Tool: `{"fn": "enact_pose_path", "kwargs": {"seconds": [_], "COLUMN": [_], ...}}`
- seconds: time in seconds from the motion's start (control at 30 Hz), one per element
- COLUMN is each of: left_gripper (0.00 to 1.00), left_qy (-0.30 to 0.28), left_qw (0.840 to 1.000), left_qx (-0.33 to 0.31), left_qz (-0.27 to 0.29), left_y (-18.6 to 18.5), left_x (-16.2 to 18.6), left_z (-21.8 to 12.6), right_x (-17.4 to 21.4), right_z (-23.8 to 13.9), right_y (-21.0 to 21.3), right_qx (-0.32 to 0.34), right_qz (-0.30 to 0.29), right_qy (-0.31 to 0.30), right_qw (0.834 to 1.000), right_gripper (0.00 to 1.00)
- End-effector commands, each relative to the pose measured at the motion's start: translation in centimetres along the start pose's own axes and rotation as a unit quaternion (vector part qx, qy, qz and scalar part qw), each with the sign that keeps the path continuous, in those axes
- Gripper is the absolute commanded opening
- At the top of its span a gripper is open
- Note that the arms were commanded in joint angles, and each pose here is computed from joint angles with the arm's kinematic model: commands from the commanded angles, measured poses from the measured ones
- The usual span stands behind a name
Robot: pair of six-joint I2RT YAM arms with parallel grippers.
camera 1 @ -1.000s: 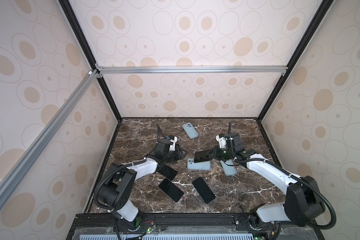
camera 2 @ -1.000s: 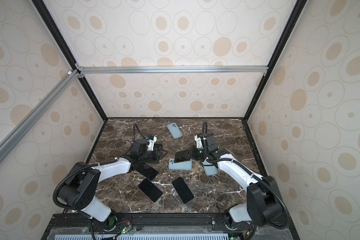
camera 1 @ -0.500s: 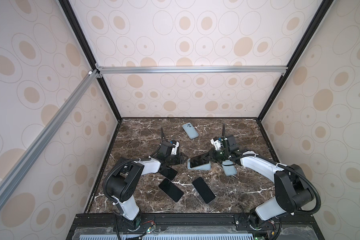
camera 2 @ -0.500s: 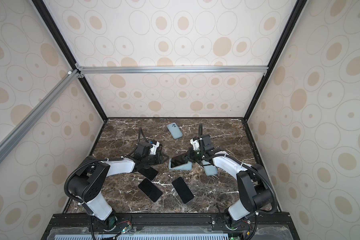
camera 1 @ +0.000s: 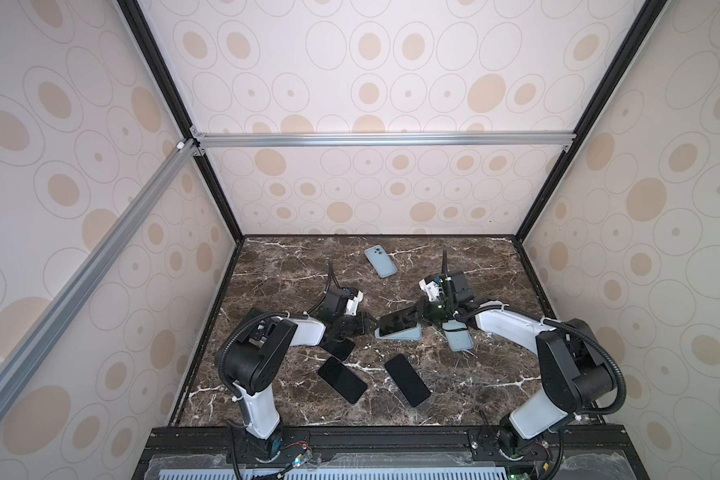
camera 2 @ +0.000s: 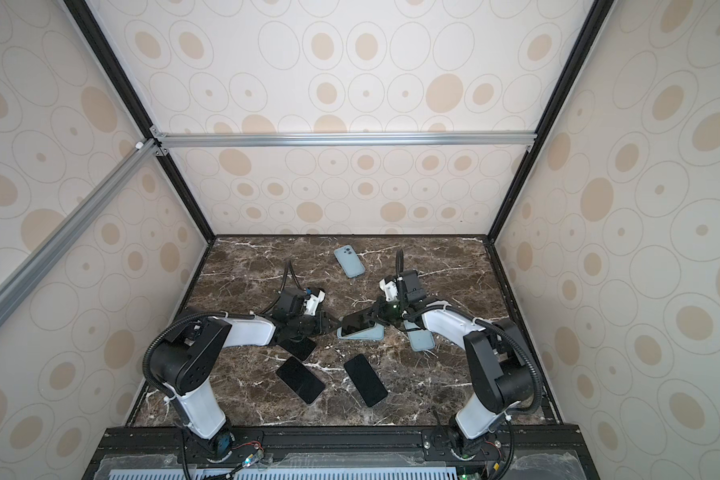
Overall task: Put the phone into the phone case
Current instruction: 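Lower the phone edge into the case with the right gripper while left holds it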
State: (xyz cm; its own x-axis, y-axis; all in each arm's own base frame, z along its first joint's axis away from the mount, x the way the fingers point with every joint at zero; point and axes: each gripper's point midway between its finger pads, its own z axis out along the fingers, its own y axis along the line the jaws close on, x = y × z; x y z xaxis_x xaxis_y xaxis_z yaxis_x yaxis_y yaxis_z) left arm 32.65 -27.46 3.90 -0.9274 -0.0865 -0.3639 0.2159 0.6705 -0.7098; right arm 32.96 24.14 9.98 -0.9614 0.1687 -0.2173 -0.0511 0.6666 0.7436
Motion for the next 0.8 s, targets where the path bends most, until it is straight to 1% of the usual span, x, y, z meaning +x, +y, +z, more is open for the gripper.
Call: {"fn": "enact_pose_path", "kwargs": {"seconds": [0.0,0.13,0.27,0.47,0.57,0.77], "left_gripper": [0.44,0.42,0.35,0.34,0.31,0.30], "left_qy": [-0.007,0.001,0.011,0.014,0.017,0.020], "left_qw": [1.000,1.000,0.999,1.000,0.999,0.999], "left_qx": [0.024,0.026,0.029,0.026,0.029,0.037], "left_qz": [0.011,0.011,0.009,0.005,0.004,0.001], "left_y": [-1.6,-1.6,-1.5,-1.2,-1.3,-1.7], "left_x": [-1.1,-0.9,-0.6,-0.3,-0.2,0.1], "left_z": [0.3,0.7,1.1,1.4,1.6,1.7], "right_x": [-0.1,0.0,0.3,0.9,1.4,2.0], "right_z": [0.4,0.9,1.2,1.5,1.8,2.8], "right_y": [0.2,-0.4,-1.1,-2.0,-2.8,-4.2], "right_qx": [-0.018,-0.019,-0.019,-0.018,-0.015,-0.020], "right_qz": [-0.008,-0.001,0.008,0.016,0.024,0.039], "right_qy": [0.003,0.009,0.011,0.023,0.030,0.040], "right_qw": [1.000,1.000,1.000,0.999,0.999,0.998], "right_gripper": [0.00,0.00,0.00,0.00,0.00,0.00]}}
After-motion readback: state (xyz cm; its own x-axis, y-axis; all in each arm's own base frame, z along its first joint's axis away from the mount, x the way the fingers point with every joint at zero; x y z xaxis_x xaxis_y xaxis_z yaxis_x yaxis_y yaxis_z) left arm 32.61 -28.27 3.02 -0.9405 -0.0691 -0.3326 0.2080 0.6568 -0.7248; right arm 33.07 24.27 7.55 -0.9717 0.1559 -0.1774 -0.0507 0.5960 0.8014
